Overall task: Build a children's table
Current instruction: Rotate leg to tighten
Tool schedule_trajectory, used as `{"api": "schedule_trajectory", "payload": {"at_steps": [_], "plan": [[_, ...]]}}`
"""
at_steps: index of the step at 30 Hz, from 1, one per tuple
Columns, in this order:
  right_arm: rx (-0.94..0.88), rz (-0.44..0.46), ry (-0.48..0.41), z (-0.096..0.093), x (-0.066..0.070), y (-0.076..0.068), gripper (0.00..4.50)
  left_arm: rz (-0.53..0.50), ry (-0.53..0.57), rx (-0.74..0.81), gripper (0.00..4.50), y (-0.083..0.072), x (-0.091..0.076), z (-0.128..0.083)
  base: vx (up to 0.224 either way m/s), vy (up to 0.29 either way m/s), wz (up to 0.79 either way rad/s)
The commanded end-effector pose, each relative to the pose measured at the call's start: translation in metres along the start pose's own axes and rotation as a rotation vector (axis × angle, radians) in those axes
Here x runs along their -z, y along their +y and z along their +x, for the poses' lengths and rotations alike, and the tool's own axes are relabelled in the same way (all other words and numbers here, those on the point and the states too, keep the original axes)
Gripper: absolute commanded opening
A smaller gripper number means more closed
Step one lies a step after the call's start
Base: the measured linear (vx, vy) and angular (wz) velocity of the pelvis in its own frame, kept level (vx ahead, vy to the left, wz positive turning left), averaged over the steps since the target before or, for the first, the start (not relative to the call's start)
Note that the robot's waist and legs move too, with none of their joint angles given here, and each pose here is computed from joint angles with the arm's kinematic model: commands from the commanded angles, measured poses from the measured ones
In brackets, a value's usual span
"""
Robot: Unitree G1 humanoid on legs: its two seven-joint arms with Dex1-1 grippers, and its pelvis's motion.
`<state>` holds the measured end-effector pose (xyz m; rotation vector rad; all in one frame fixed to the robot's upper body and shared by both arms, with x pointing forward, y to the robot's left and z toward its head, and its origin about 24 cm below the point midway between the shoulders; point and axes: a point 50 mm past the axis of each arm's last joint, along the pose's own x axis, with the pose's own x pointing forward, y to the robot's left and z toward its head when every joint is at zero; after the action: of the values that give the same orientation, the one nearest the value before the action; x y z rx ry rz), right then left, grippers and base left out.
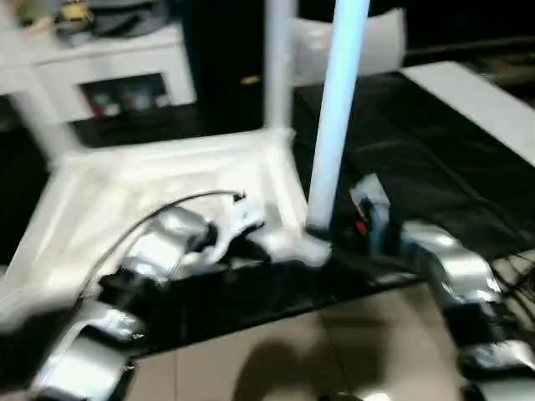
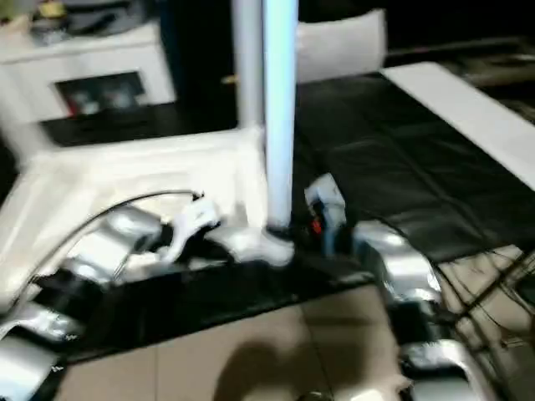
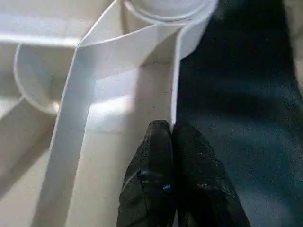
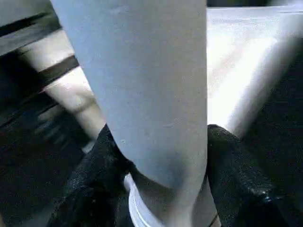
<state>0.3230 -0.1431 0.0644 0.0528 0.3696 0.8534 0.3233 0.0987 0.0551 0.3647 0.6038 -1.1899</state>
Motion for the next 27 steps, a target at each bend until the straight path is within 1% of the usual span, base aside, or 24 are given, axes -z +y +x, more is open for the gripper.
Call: {"api": "schedule_trajectory", "payload": {"at_steps": [1, 4, 5, 6, 7, 8, 9, 10, 14, 15, 16, 17, 18, 20, 21, 23, 24, 25, 26, 27], "plan": [[0.104, 0.044, 0.005, 0.018, -0.001, 0.004, 2.07, -0.050, -0.058, 0.031, 0.00, -0.013, -0.013, 0.021, 0.000, 0.000, 0.00], [0.205, 0.049, -0.062, 0.031, -0.004, 0.009, 2.07, -0.075, -0.096, -0.086, 0.00, -0.009, -0.025, 0.033, 0.000, 0.000, 0.00], [0.228, 0.067, -0.086, 0.035, -0.004, 0.011, 2.40, -0.080, -0.115, -0.121, 0.00, -0.008, -0.029, 0.037, 0.000, 0.000, 0.00], [0.234, 0.074, -0.091, 0.036, -0.004, 0.012, 2.72, -0.082, -0.121, -0.129, 0.00, -0.008, -0.030, 0.037, 0.000, 0.000, 0.00], [0.234, 0.074, -0.091, 0.036, -0.004, 0.012, 2.75, -0.082, -0.121, -0.129, 0.00, -0.008, -0.030, 0.037, 0.000, 0.000, 0.00], [0.256, 0.096, -0.098, 0.038, -0.003, 0.013, 2.75, -0.090, -0.127, -0.146, 0.00, -0.008, -0.032, 0.040, 0.000, 0.000, 0.00], [0.258, 0.100, -0.099, 0.038, -0.002, 0.014, 2.82, -0.090, -0.126, -0.147, 0.00, -0.009, -0.032, 0.040, 0.000, 0.000, 0.00], [0.247, 0.107, -0.104, 0.037, -0.001, 0.016, 3.08, -0.080, -0.117, -0.142, 0.00, -0.010, -0.031, 0.041, 0.000, 0.000, 0.00], [0.248, 0.082, -0.120, 0.031, 0.001, 0.014, 3.41, -0.051, -0.104, -0.140, 0.00, -0.009, -0.028, 0.039, 0.000, 0.000, 0.00], [0.254, 0.068, -0.125, 0.025, 0.002, 0.010, 3.53, -0.020, -0.096, -0.136, 0.00, -0.008, -0.026, 0.038, 0.000, 0.000, 0.00], [0.259, 0.064, -0.130, 0.022, 0.003, 0.008, 3.53, -0.008, -0.090, -0.136, 0.00, -0.007, -0.024, 0.037, 0.000, 0.000, 0.00], [0.262, 0.062, -0.133, 0.020, 0.003, 0.007, 3.64, -0.002, -0.086, -0.136, 0.00, -0.006, -0.023, 0.036, 0.000, 0.000, 0.00], [0.271, 0.057, -0.141, 0.012, 0.004, 0.003, 3.74, 0.023, -0.078, -0.132, 0.00, -0.005, -0.021, 0.034, 0.000, 0.000, 0.00], [0.254, 0.032, -0.146, 0.002, 0.006, -0.001, 3.93, 0.040, -0.065, -0.112, 0.00, -0.005, -0.015, 0.030, 0.000, 0.000, 0.00], [0.213, 0.005, -0.140, -0.008, 0.008, -0.002, 3.93, 0.073, -0.062, -0.080, 0.00, -0.005, -0.011, 0.027, 0.000, 0.000, 0.00], [0.179, 0.004, -0.140, -0.013, 0.009, -0.002, 4.18, 0.075, -0.057, -0.066, 0.00, -0.005, -0.009, 0.025, 0.000, 0.000, 0.00], [0.137, 0.022, -0.142, -0.019, 0.010, -0.001, 4.28, 0.091, -0.048, -0.044, 0.00, -0.006, -0.006, 0.023, 0.000, 0.000, 0.00], [0.137, 0.022, -0.142, -0.019, 0.010, -0.001, 4.33, 0.091, -0.048, -0.044, 0.00, -0.006, -0.006, 0.023, 0.000, 0.000, 0.00], [0.096, 0.017, -0.136, -0.026, 0.012, 0.000, 4.39, 0.100, -0.034, -0.026, 0.00, -0.007, -0.002, 0.021, 0.000, 0.000, 0.00], [0.037, 0.007, -0.118, -0.039, 0.016, 0.000, 4.45, 0.130, -0.017, 0.009, 0.00, -0.008, 0.004, 0.017, 0.000, 0.000, 0.00]]}}
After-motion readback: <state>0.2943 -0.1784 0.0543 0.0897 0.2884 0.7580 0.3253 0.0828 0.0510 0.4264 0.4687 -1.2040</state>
